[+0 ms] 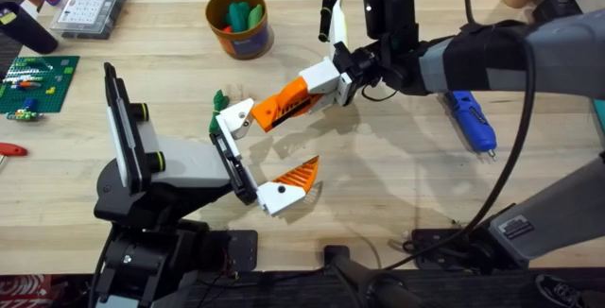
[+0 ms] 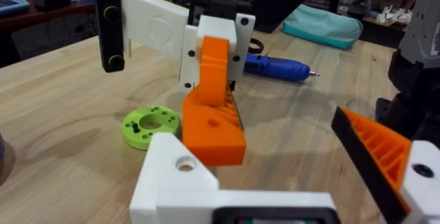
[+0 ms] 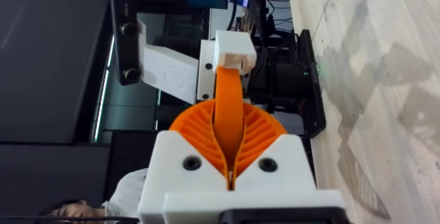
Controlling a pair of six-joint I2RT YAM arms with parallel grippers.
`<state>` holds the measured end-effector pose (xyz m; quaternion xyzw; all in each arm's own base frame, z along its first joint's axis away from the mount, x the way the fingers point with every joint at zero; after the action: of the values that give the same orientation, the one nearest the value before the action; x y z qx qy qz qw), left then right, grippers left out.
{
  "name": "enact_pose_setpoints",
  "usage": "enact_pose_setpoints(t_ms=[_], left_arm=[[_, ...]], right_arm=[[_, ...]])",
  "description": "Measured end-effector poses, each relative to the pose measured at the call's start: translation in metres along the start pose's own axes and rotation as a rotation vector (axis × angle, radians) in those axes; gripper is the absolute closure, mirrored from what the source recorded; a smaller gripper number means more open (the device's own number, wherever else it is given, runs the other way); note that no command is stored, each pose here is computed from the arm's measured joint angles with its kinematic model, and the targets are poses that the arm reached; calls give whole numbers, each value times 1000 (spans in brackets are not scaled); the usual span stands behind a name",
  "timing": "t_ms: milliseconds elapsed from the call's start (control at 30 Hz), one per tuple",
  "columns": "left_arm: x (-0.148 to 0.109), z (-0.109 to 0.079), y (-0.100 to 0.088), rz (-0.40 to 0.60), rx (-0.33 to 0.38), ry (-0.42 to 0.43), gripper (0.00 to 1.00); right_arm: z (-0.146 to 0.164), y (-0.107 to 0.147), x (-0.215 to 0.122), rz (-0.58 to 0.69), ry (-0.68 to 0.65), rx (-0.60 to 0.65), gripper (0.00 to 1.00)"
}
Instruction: Pick up the gripper from the table and insert it into the empty holder that is missing its gripper. Then pick up a screw, insert it into the mounting hole, and use the screwdriver to tighten it. Finally, clean up the table by picking up the vegetable and placing it into the bucket.
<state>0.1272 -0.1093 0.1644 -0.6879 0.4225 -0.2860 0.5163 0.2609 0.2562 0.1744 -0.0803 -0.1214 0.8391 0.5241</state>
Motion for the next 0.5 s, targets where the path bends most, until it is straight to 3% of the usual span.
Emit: enact_pose_setpoints(t_ms=[500], left_arm=[[0,0,0,0,-3,-2,12]], right_arm=[[-1,1,0,-1,2,26,982]])
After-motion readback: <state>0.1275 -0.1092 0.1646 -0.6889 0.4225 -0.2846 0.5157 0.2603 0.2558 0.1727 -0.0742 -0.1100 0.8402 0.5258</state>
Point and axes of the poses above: each hand's point on the last joint's axis, 136 mm out from that joint toward the fingers, its own x axis out along the fingers, its own z axis along the line the jaws close on, y = z × x, the point moved 6 cm from there along -x, back along the fingers, and after that the axes turned 12 degrees about -x, right-handed, at the moved point
